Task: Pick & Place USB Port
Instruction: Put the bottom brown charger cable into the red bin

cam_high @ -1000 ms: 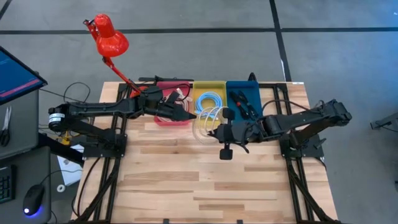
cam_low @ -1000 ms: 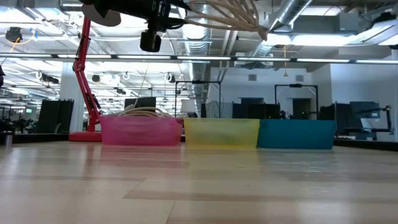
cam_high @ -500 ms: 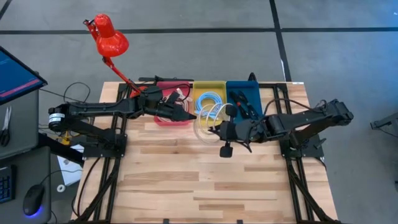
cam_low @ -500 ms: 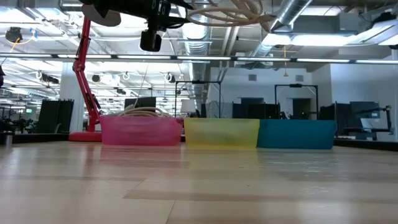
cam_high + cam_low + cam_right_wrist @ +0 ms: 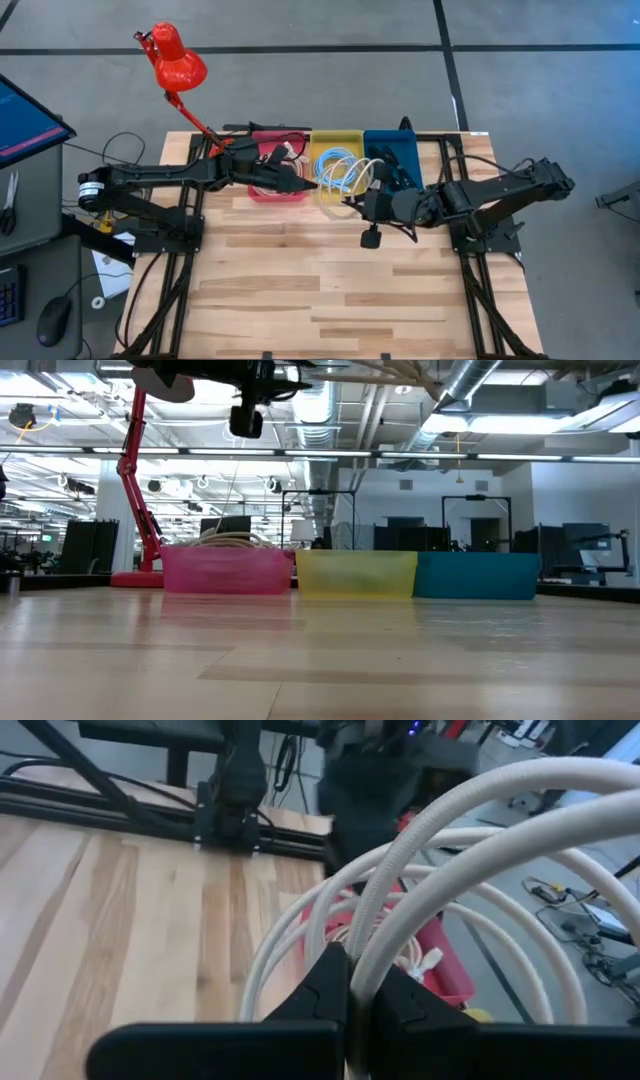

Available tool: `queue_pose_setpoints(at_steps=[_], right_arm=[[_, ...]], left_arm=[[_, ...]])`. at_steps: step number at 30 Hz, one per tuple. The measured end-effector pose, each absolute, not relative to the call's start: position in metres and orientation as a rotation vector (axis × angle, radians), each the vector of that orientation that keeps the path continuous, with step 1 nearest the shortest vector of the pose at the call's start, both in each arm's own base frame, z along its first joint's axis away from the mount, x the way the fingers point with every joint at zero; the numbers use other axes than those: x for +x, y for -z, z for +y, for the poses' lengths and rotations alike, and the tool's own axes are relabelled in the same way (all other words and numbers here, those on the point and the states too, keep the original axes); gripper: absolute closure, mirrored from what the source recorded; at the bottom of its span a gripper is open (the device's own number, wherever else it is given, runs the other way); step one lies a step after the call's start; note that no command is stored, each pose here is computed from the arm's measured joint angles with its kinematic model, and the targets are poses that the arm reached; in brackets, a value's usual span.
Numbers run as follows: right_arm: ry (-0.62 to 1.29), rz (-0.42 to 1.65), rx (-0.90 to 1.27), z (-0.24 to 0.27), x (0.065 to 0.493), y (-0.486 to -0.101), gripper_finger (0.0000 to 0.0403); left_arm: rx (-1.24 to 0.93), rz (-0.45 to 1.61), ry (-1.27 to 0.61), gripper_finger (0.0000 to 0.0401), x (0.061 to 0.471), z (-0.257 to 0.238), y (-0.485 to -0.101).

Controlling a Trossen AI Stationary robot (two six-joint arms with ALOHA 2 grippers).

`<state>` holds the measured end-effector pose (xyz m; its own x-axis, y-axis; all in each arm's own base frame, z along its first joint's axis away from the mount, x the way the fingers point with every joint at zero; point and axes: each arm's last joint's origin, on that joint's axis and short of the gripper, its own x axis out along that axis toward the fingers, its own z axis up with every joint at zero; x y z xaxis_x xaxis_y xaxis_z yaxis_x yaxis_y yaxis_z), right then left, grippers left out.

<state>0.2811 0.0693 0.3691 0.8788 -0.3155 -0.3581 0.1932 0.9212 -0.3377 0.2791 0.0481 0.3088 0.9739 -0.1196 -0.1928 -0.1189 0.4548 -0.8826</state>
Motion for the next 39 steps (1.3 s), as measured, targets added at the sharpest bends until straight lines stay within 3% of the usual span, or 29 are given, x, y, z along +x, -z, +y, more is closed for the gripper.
queue_pose_setpoints(at_steps=[7, 27, 39], right_arm=[[0.248, 0.440, -0.303, 0.066, 0.292, -0.361, 0.0403], [0.204, 0.418, -0.252, 0.041, 0.303, -0.362, 0.0403], [0.198, 0.491, -0.270, 0.041, 0.300, -0.355, 0.0403]], left_arm=[[-1.089, 0.086, 0.080, 0.0297, 0.281, 0.049, -0.325], [-1.044, 0.075, 0.117, 0.0294, 0.282, 0.041, -0.328], [-1.028, 0.055, 0.081, 0.0193, 0.282, 0.044, -0.327]])
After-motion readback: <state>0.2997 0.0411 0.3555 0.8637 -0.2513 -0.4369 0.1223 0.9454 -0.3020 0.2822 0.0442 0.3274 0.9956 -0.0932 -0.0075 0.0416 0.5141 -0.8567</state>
